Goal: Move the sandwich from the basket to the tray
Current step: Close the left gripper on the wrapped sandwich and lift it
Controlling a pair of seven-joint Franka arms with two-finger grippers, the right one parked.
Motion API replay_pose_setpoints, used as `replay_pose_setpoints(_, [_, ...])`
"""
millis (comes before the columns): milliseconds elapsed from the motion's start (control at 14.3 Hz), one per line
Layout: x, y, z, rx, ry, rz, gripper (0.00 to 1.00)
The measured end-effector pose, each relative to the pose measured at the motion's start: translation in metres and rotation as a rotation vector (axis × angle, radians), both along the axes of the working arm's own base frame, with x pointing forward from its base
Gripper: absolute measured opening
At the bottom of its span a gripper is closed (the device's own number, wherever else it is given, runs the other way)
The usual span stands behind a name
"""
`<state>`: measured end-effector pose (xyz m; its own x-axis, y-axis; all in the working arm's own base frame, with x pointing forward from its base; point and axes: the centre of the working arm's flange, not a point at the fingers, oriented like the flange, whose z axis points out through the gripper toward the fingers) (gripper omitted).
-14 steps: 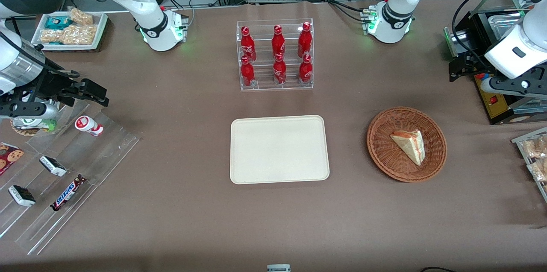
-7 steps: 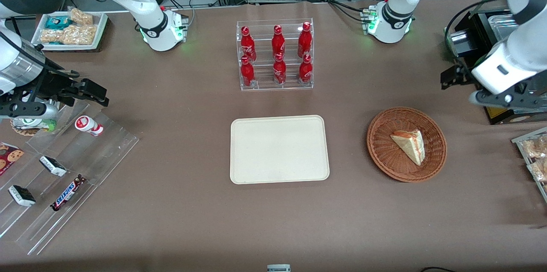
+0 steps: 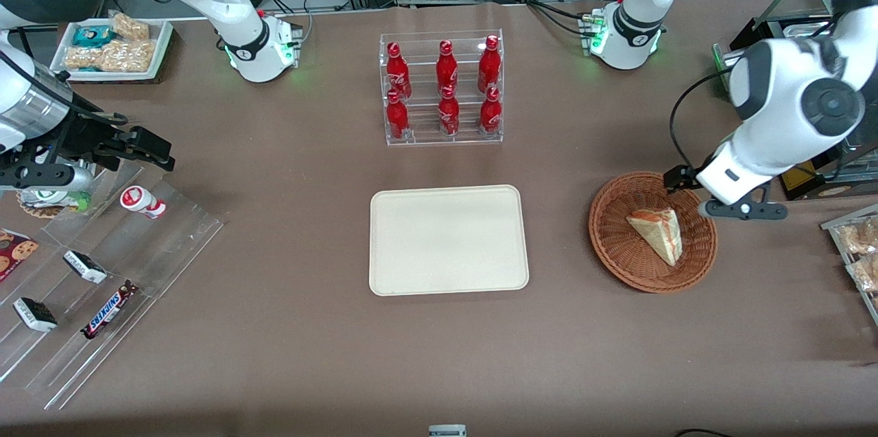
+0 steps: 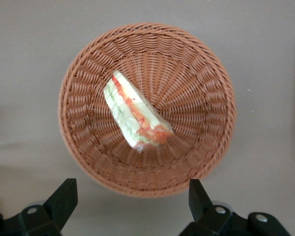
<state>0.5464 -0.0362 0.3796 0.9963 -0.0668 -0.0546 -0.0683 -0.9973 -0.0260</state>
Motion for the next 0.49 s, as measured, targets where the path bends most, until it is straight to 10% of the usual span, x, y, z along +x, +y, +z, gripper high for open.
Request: replay_pose_setpoints(490, [0.003,0.005,-0.045,-0.004,-0.084,0.421,1.0])
